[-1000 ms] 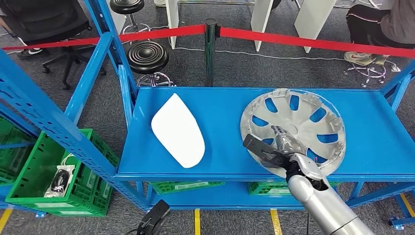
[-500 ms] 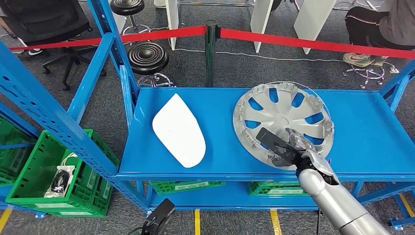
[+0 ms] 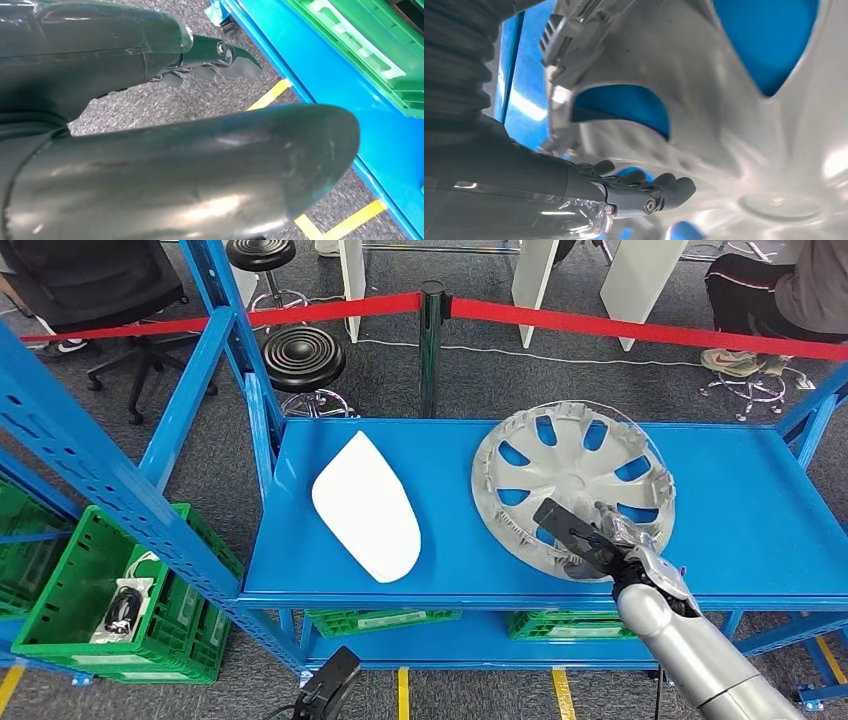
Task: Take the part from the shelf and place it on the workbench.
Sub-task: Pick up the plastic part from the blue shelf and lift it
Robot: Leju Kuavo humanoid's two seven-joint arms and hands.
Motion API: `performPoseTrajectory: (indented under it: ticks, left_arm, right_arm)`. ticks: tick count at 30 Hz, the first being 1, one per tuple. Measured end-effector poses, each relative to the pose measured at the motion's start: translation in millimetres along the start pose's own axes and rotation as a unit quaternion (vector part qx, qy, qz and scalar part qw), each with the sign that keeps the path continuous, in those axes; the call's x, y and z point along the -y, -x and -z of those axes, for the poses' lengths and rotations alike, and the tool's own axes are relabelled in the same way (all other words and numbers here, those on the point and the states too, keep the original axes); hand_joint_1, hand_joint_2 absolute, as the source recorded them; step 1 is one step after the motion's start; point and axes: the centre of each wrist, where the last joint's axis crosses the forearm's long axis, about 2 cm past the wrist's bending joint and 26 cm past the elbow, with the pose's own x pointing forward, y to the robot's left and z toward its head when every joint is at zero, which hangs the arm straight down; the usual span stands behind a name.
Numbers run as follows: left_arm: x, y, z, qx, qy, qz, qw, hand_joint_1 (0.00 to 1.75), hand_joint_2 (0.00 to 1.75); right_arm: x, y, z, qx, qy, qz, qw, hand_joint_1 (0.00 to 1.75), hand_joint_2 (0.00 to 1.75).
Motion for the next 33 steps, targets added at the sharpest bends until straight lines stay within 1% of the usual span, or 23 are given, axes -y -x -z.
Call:
performPoseTrajectory:
  ticks: [6,14,33]
  left_arm:
    - [5.3,-1.2,0.3,0.005,0.002,-0.003,1.0,0.0,0.0]
    - [9.8,-2.0,0.5,0.003,0.003,-0.006,1.0,0.0,0.0]
    - [13.4,-1.7,0.7,0.002,0.003,-0.011,1.0,0.0,0.0]
  right_arm:
    - [3.0,15.5,-0.2,-0.006,0.021,0.005,1.0,1.75,1.75]
    - [9.4,31.1,-0.7,-0.016,0.031,-0.001,0.999,1.75,1.75]
    - [10.9,39.0,-3.2,-0.018,0.034,0.002,0.999,1.75,1.75]
